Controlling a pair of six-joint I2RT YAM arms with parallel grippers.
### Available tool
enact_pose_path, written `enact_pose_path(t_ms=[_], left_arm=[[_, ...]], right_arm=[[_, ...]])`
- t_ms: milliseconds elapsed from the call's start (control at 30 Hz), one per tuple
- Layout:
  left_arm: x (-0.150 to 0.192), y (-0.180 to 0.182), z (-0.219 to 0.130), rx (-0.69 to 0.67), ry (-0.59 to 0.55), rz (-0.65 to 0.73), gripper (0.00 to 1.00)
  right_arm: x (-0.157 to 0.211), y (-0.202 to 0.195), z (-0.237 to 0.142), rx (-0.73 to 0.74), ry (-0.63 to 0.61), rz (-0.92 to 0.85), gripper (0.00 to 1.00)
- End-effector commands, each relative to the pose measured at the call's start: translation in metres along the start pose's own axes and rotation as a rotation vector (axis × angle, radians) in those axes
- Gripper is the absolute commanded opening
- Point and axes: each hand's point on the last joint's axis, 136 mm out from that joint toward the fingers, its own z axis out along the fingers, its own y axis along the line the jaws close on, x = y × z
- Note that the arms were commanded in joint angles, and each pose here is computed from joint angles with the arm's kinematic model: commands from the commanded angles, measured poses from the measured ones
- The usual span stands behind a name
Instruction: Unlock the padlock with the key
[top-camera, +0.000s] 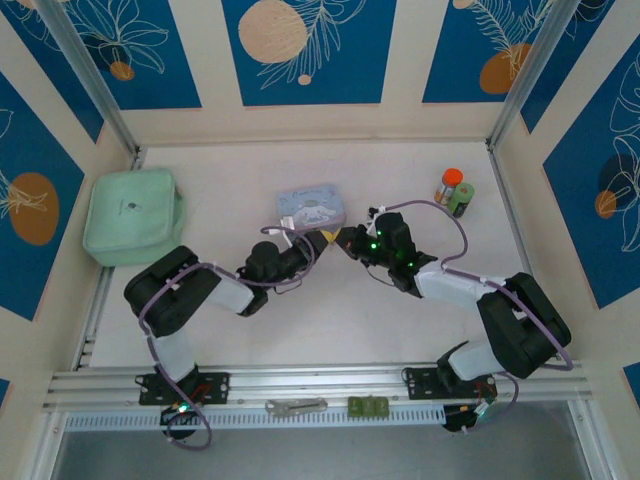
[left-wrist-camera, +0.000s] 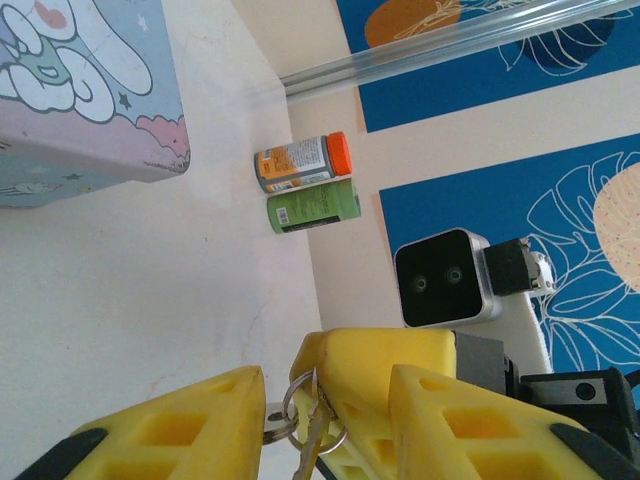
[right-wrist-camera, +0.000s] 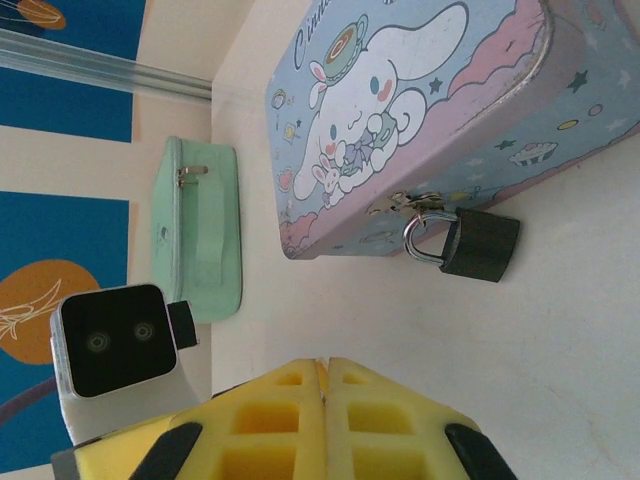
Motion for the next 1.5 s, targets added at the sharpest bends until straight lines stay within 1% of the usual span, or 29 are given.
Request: enact_pose_path(t_ms=[0,300,400,500,533,633,800,933,1000,1100,1133,1167,1200,1233,1300,1367,1467], left_arm=[[0.002,-0.011,0.005,0.045,-0.005,-0.002,0.36],[0.003,-0.015,0.005,0.051,-0.004,-0.010,0.20],[0.004,-0.016,0.006,0.052,0.000,-0.021,0.19],[0.008,-0.014,0.006,0.046,0.001,-0.035,0.25],[0.008,-0.013,0.006,0.044,-0.002,-0.038,0.26],[0.007,-0.013,0.004,0.050,-0.015,-0.044,0.24],[0.005,-0.018,0.006,0.068,-0.021,-0.047,0.19],[0.003,-0.019,0.005,0.075,-0.034,-0.050,0.10],[0.004,-0.019,0.005,0.074,-0.031,-0.049,0.00],[0.005,-0.019,0.005,0.075,-0.024,-0.043,0.00],[0.005,-0.018,0.004,0.074,-0.021,-0.037,0.00],[0.005,-0.018,0.003,0.075,-0.017,-0.029,0.00],[0.004,-0.018,0.002,0.075,-0.007,-0.015,0.00],[0.004,-0.018,0.001,0.067,0.014,-0.001,0.00],[0.005,-0.014,-0.002,0.040,0.058,0.032,0.00],[0.006,-0.014,-0.004,0.014,0.113,0.073,0.00],[0.010,-0.018,-0.006,-0.001,0.210,0.116,0.00]], right_arm=[[0.001,0.000,0.001,-0.013,-0.020,0.006,0.00],[0.007,0.000,0.002,-0.005,-0.033,-0.004,0.00],[0.007,-0.001,0.001,-0.009,-0.056,0.004,0.00],[0.001,-0.001,-0.002,-0.021,-0.104,0.012,0.00],[-0.001,0.000,-0.003,-0.020,-0.117,0.009,0.00],[-0.004,0.000,-0.007,-0.010,-0.142,0.002,0.00],[0.001,-0.003,-0.008,0.009,-0.147,0.000,0.00],[0.005,-0.006,-0.008,0.019,-0.151,0.004,0.00],[0.006,-0.006,-0.009,0.020,-0.148,0.000,0.00],[0.007,-0.001,-0.009,0.006,-0.131,-0.024,0.00],[0.006,0.002,-0.011,-0.006,-0.117,-0.044,0.06],[0.005,0.004,-0.013,-0.016,-0.101,-0.066,0.16],[0.004,0.007,-0.015,-0.026,-0.077,-0.090,0.31],[0.002,0.008,-0.019,-0.043,-0.049,-0.119,0.42],[-0.001,0.007,-0.029,-0.072,-0.006,-0.161,0.55],[-0.004,0.006,-0.040,-0.108,0.036,-0.196,0.62],[-0.006,0.007,-0.059,-0.158,0.109,-0.263,0.62]])
